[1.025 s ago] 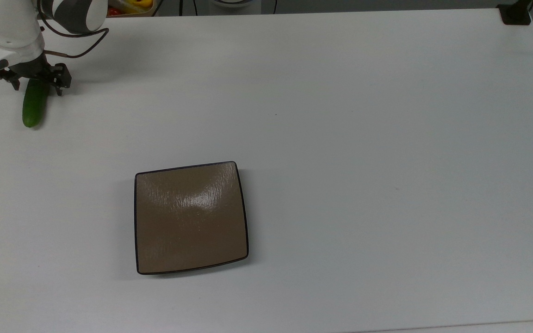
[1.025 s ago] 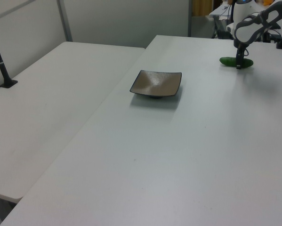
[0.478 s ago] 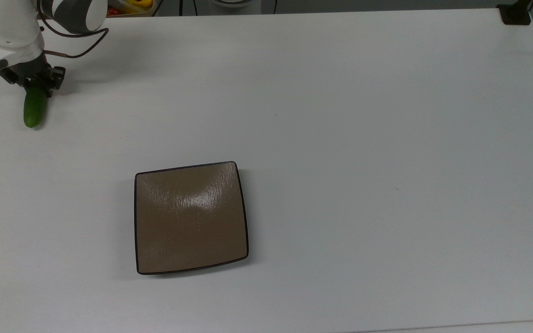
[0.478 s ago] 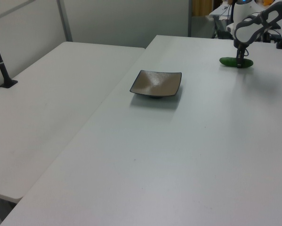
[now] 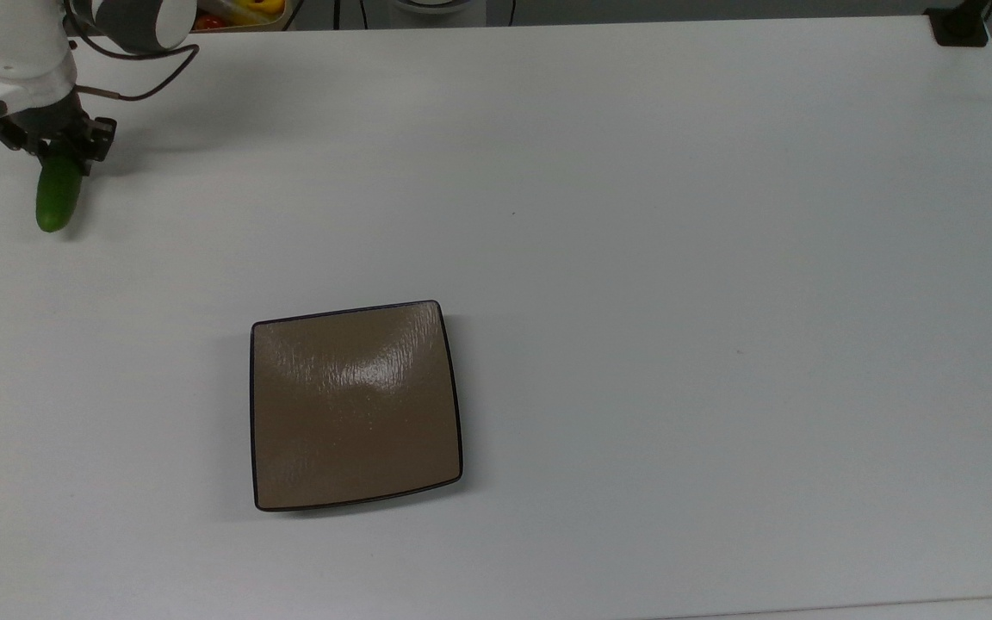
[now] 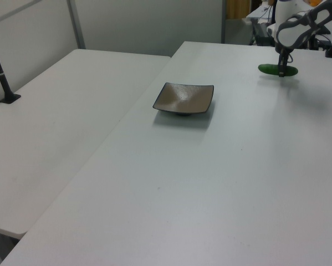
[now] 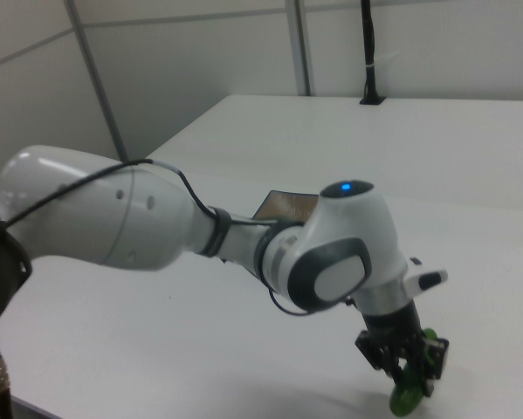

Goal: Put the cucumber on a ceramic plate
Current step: 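Lift the cucumber and carry it toward the brown square plate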

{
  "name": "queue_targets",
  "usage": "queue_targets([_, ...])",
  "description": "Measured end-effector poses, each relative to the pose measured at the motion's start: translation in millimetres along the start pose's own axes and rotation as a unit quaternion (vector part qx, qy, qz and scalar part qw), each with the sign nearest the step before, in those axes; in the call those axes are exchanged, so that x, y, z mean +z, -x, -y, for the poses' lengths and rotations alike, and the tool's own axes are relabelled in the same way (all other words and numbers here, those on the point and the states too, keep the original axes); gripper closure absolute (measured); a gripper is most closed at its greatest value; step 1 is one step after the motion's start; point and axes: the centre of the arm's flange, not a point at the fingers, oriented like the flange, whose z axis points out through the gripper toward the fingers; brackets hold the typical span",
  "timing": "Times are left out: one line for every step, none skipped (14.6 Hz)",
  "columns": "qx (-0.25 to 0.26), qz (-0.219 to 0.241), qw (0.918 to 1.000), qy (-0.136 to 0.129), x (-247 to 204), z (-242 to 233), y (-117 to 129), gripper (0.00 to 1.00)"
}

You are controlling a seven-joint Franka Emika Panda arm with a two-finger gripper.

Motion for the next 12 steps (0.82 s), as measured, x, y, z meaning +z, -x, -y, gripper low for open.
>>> queue_targets([0.001, 0.0, 1.0, -0.001, -11, -1, 0, 0.58])
queue_targets([0.001, -0.001, 1.0, -0.002, -25, -1, 1, 0.58])
queue_targets([-0.001, -0.003, 1.0, -0.004, -41, 2, 0, 0.58])
queue_targets([-0.004, -0.005, 1.0, -0.007, -57, 6, -2, 0.58])
queue_targets([-0.009, -0.005, 0.9999, -0.011, -75, 13, -5, 0.58])
queue_targets([-0.015, -0.003, 0.9997, -0.017, -91, 21, -7, 0.58])
queue_targets([-0.021, 0.0, 0.9995, -0.024, -108, 29, -10, 0.58])
queue_targets([-0.024, 0.001, 0.9992, -0.033, -125, 37, -13, 0.58])
queue_targets([-0.026, -0.002, 0.9988, -0.042, -139, 43, -15, 0.58])
queue_targets([-0.027, -0.007, 0.9982, -0.053, -153, 51, -17, 0.58])
queue_targets([-0.03, -0.016, 0.9974, -0.063, -169, 60, -20, 0.58])
queue_targets([-0.032, -0.026, 0.9964, -0.074, -187, 69, -21, 0.58])
